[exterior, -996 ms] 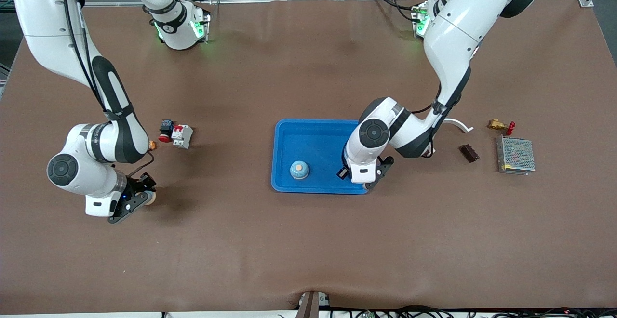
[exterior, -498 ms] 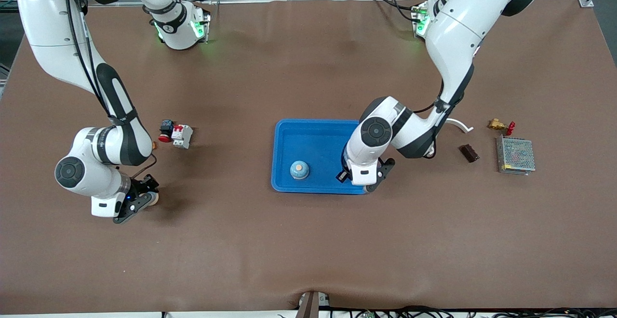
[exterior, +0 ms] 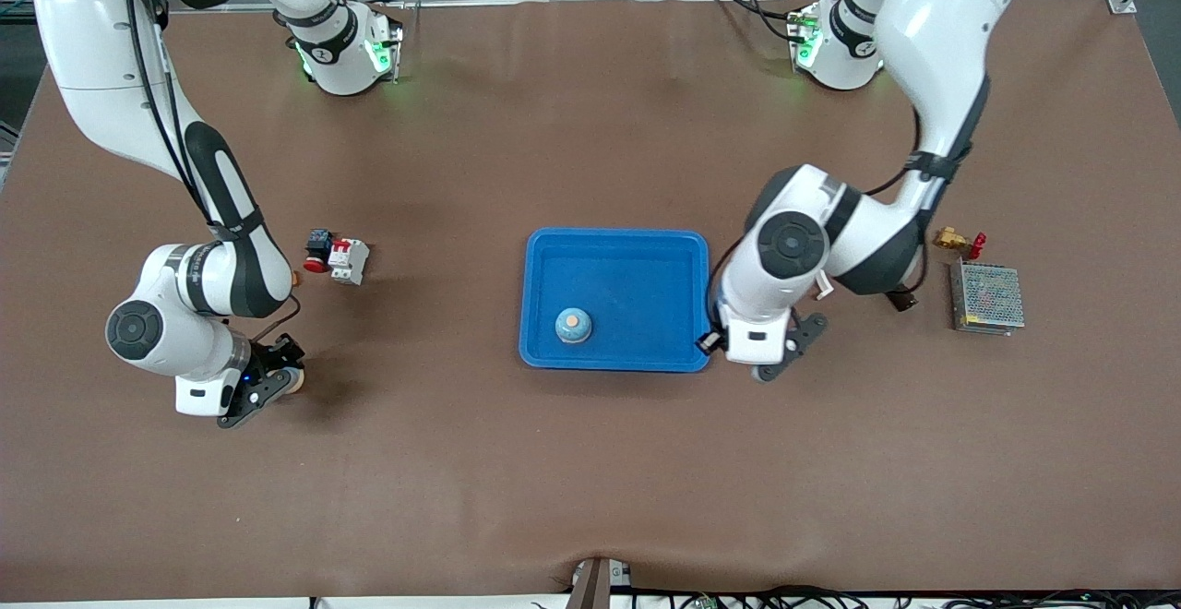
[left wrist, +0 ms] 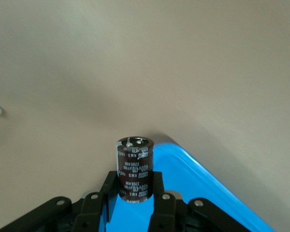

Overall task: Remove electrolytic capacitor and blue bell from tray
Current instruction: 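Place the capacitor with the left gripper while the right gripper places the bell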

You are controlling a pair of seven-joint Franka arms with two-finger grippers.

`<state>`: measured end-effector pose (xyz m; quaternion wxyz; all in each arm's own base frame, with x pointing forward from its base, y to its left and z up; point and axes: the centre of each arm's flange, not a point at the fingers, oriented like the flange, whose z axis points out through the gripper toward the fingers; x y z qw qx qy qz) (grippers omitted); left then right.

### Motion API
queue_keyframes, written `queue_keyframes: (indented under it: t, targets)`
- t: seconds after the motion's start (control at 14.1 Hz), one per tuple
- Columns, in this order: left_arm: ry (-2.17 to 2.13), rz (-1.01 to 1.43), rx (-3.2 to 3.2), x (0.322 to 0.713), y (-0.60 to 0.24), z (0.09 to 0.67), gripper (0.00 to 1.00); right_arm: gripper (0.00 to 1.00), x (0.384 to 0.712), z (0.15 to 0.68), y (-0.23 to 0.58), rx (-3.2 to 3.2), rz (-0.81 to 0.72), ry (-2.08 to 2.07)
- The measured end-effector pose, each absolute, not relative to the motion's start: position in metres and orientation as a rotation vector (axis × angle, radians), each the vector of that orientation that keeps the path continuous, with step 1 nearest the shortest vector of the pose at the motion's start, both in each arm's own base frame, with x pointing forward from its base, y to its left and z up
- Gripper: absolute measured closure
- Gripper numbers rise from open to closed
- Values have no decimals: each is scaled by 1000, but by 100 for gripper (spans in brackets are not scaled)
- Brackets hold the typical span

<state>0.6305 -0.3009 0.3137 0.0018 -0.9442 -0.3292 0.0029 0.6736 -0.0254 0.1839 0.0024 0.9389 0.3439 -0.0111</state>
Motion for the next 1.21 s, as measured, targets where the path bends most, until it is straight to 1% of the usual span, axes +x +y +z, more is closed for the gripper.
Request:
queue_keyframes:
  t: [0.28, 0.36, 0.43, 0.57, 0.64, 0.85, 1.07, 1.21]
  targets:
    - [-779, 127, -2961, 643, -219, 307, 67, 34, 673, 183, -26, 2946, -36, 1078]
    - [-732, 153, -2964, 645, -197, 301, 67, 30, 673, 183, -26, 2946, -36, 1077]
    - [-691, 181, -2966, 645, -176, 294, 67, 19, 674, 183, -26, 2946, -35, 1077]
    - [-619, 223, -2955, 642, -142, 280, 67, 2, 675, 186, -26, 2945, -27, 1076]
    - [-584, 232, -2938, 639, -128, 273, 67, 0, 678, 188, -26, 2947, -18, 1072]
    - [-502, 262, -2905, 626, -98, 253, 67, 0, 686, 203, -24, 3018, -25, 1026]
    - [-452, 267, -2938, 612, -64, 228, 67, 0, 703, 240, -21, 3079, -62, 989]
    - [-414, 261, -2945, 599, -58, 210, 67, 0, 710, 259, -17, 3110, -79, 921]
